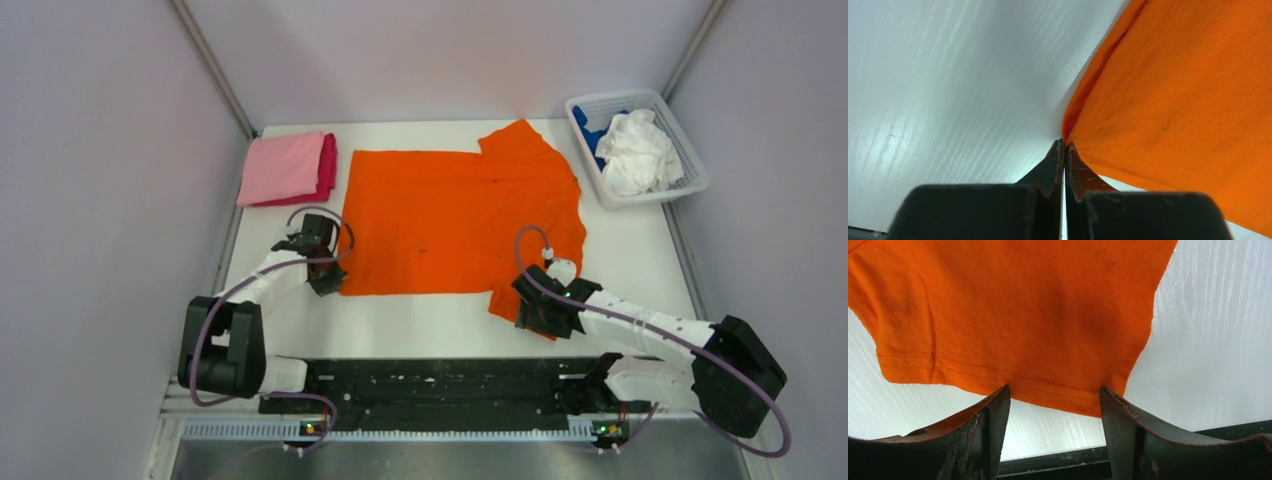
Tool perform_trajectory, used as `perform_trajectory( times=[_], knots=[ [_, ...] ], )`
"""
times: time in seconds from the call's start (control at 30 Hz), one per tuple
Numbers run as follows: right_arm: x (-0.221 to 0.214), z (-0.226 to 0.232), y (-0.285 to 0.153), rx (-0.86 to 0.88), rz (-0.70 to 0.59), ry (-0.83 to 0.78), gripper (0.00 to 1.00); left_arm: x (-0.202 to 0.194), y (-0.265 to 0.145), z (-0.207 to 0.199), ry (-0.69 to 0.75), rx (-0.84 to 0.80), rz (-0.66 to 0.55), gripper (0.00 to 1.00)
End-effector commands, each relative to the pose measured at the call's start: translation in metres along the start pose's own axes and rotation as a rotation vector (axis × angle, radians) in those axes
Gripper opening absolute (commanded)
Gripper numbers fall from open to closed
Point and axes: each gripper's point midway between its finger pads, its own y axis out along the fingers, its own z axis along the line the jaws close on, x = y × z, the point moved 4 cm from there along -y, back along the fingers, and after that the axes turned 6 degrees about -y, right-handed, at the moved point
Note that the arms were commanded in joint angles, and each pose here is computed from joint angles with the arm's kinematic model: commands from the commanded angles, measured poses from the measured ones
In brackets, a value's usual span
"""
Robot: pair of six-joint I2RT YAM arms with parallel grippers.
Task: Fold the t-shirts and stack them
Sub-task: Grab the side of the flattened tshirt closest away from the robot with both arms
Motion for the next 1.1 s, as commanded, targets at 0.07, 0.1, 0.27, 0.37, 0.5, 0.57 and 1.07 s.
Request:
perform_trajectory(
  times=[0.07,0.1,0.27,0.37,0.5,0.57,1.07],
  knots=[
    [-0.016,-0.005,0.009,-0.016,0.038,0.045,0.62,0.002,-0.006,0.002,0.003,-0.008,-0.028,0.00],
    [-0.018,-0.005,0.010,-0.008,0.044,0.049,0.58,0.002,-0.006,0.002,0.002,-0.007,-0.027,0.00],
    [-0.024,0.002,0.008,0.060,0.064,0.056,0.15,0.005,-0.011,0.002,0.002,-0.004,-0.039,0.00],
    [-0.031,0.001,0.001,0.069,0.092,0.038,0.00,0.003,-0.016,0.009,0.000,0.023,-0.047,0.00],
    [-0.054,0.007,-0.014,0.082,0.153,-0.013,0.00,-0.007,-0.022,0.026,-0.021,0.088,-0.028,0.00],
    [-0.066,0.009,-0.022,0.084,0.184,-0.028,0.00,-0.015,-0.023,0.033,-0.033,0.092,-0.016,0.00],
    [0.033,0.044,-0.056,0.166,-0.094,-0.108,0.00,0.008,-0.047,-0.008,-0.095,-0.109,-0.069,0.00]
  ],
)
